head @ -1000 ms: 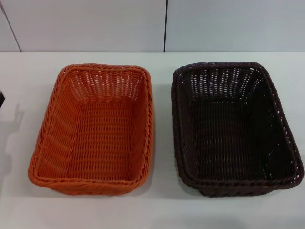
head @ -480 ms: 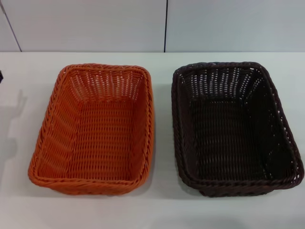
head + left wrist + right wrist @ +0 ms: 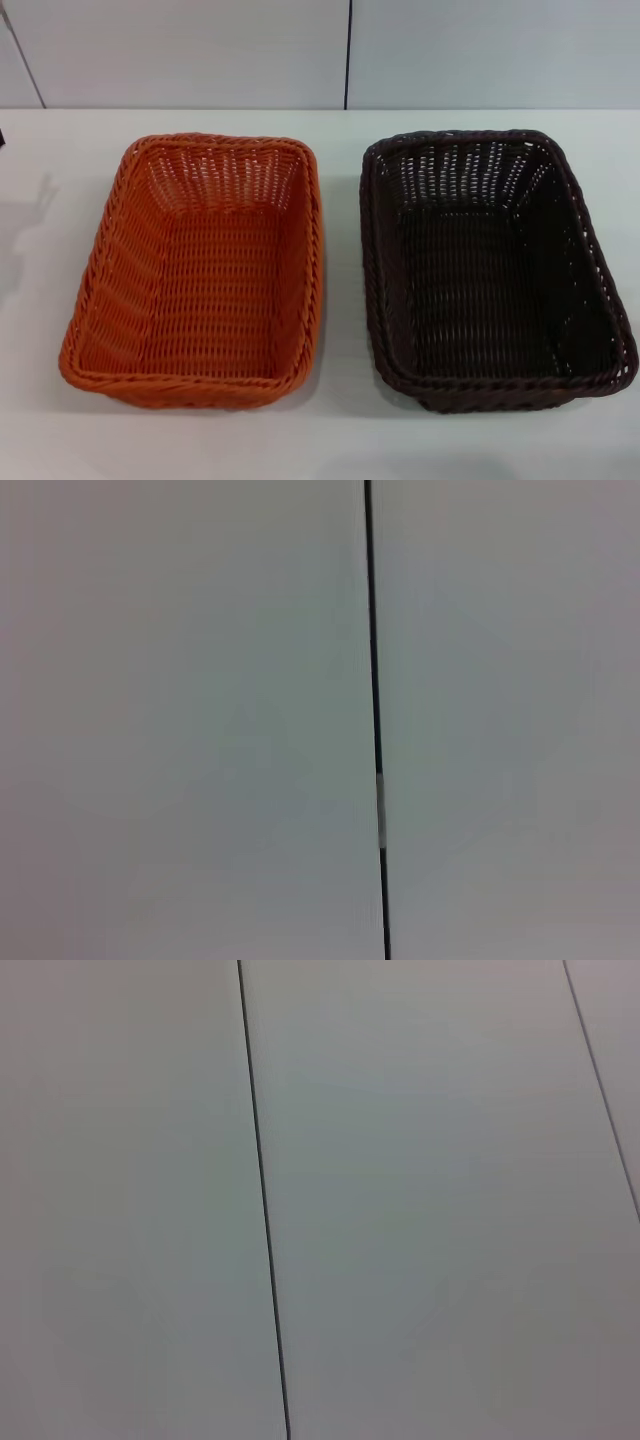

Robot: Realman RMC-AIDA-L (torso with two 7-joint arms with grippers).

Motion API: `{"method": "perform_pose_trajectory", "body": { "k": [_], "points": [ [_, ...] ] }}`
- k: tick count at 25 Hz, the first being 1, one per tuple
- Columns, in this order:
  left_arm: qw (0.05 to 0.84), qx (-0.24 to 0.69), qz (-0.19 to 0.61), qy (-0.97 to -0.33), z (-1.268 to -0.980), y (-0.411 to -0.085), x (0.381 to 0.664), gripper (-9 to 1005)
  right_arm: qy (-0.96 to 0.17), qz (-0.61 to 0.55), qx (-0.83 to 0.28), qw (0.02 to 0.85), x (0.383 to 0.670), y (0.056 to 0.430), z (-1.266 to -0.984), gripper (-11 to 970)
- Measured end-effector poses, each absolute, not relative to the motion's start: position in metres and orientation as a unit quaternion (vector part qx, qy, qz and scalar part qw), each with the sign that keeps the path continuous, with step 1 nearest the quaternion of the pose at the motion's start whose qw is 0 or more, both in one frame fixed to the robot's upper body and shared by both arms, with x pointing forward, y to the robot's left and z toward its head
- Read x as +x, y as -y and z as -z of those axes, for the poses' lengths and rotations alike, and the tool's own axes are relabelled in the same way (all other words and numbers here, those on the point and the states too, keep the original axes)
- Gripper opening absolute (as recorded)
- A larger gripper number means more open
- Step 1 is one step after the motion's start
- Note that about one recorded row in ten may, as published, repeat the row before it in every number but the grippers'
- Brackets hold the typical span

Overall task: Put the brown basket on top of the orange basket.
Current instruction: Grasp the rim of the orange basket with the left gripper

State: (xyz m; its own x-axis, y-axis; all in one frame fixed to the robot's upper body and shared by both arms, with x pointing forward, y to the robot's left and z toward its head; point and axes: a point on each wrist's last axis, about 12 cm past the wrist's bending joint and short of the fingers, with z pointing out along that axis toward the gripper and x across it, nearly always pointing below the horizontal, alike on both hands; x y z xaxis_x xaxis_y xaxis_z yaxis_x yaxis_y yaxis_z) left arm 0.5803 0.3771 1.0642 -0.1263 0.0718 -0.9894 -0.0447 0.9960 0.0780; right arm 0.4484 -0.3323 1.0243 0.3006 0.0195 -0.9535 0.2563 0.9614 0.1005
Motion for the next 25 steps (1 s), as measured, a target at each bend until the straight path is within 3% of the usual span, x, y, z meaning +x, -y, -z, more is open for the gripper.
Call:
{"method": "perform_pose_trajectory", "body": {
  "k": [6, 13, 25],
  "points": [
    [0.648, 0.024, -0.063, -0.759, -1.081, -0.383, 0.583, 843, -0.593, 0.072, 0.117, 0.793, 0.453, 0.332, -1.024, 814],
    [0.584, 0.063, -0.094, -0.804, -1.126, -0.37, 0.59, 842, -0.596, 0.07, 0.115, 0.791, 0.457, 0.332, -1.024, 813],
    [0.444, 0.173, -0.037, -0.878, -1.177, -0.353, 0.588, 841, -0.601, 0.068, 0.113, 0.788, 0.459, 0.331, -1.023, 813]
  ]
}}
